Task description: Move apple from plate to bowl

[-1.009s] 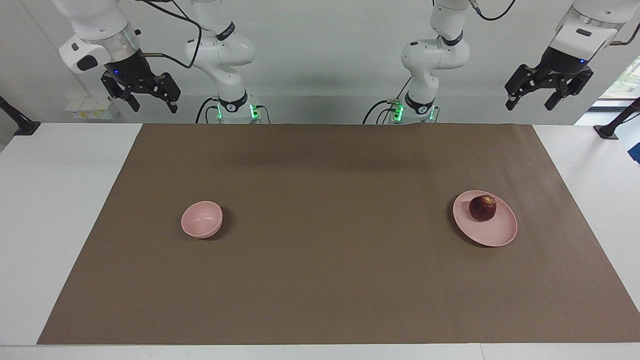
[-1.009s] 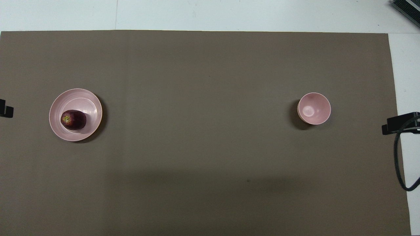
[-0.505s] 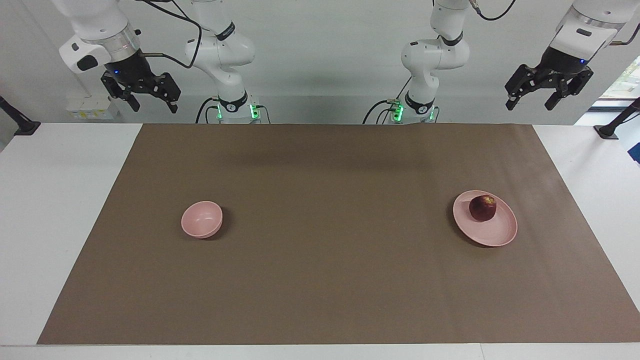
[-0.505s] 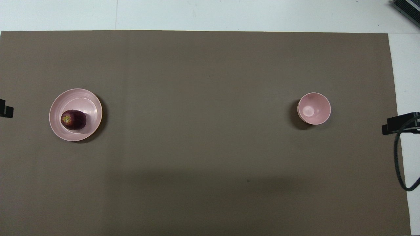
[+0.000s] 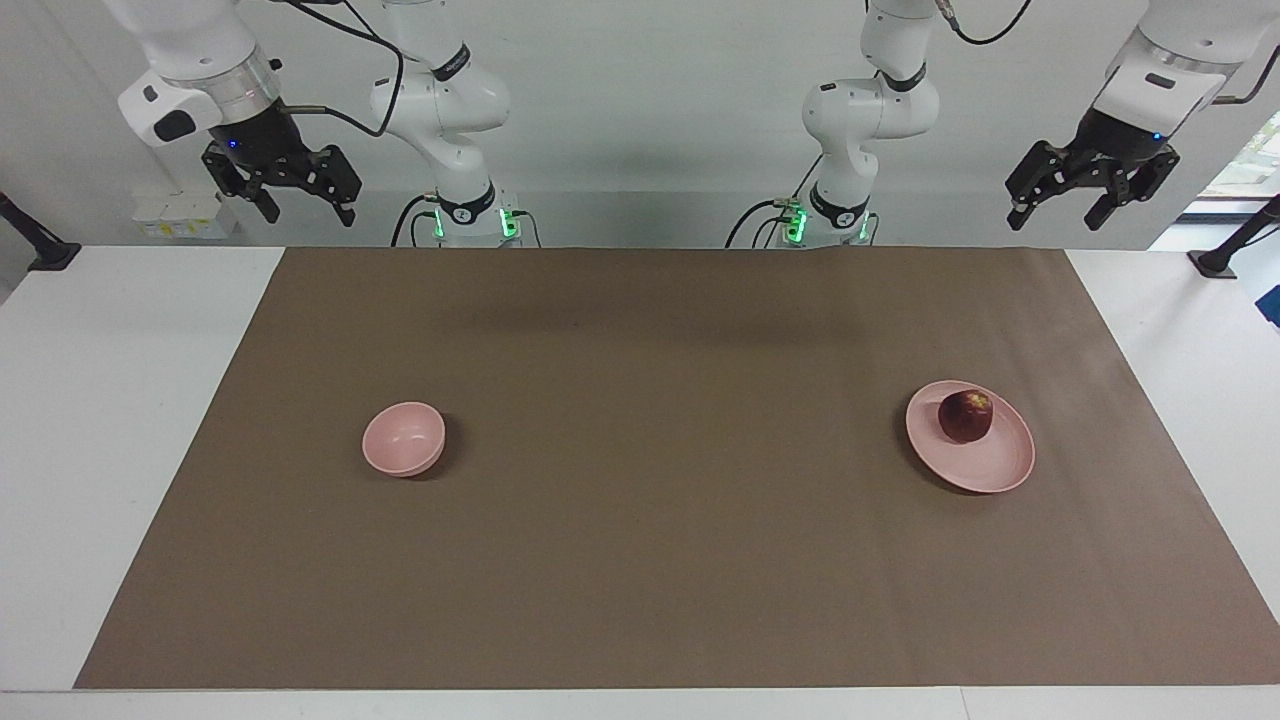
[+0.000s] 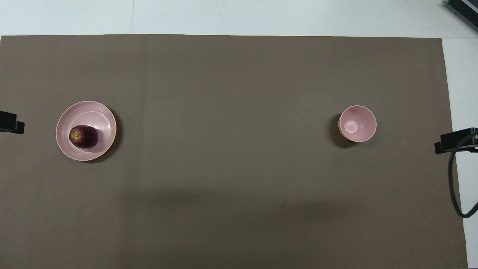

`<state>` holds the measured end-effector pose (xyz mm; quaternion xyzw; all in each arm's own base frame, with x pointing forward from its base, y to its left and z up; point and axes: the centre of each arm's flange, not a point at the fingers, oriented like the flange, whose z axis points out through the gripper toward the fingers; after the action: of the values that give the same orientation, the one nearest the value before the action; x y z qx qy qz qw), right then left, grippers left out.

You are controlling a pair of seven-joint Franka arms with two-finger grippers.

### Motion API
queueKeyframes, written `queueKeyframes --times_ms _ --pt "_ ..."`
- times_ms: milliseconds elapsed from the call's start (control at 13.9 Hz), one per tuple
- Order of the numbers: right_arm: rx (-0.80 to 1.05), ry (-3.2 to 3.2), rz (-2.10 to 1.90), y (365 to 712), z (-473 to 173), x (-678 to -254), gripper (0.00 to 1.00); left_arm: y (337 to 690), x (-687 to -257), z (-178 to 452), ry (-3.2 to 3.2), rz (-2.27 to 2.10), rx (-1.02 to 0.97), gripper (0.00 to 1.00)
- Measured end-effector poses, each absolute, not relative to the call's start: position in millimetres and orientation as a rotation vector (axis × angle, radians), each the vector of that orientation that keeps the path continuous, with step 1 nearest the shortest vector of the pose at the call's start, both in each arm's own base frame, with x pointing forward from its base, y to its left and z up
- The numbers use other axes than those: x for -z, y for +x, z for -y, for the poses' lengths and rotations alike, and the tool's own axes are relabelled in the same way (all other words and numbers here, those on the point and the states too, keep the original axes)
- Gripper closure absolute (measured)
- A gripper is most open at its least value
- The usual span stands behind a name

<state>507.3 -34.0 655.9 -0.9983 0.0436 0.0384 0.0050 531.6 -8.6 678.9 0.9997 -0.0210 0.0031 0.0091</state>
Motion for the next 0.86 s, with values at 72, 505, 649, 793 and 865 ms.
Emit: queueKeyframes --times_ms 72,505,649,793,865 --pt "-0.120 -3.126 -0.136 507 34 -656 0.00 536 -669 9 3.123 0.065 -0.025 0.00" --pt "-0.120 -3.126 -0.136 507 34 -656 0.00 558 -583 8 3.122 0.058 -0.095 0.00" --pt "-0.120 -3.126 -0.136 507 34 -656 0.00 561 -553 7 3.121 0.053 -0.126 0.00" --pt "-0.120 -3.126 -0.136 507 34 -656 0.00 560 -520 4 3.122 0.043 -0.137 0.00" --pt "-0.120 -3.126 -0.136 507 34 -656 0.00 560 -505 3 3.122 0.039 -0.157 0.00"
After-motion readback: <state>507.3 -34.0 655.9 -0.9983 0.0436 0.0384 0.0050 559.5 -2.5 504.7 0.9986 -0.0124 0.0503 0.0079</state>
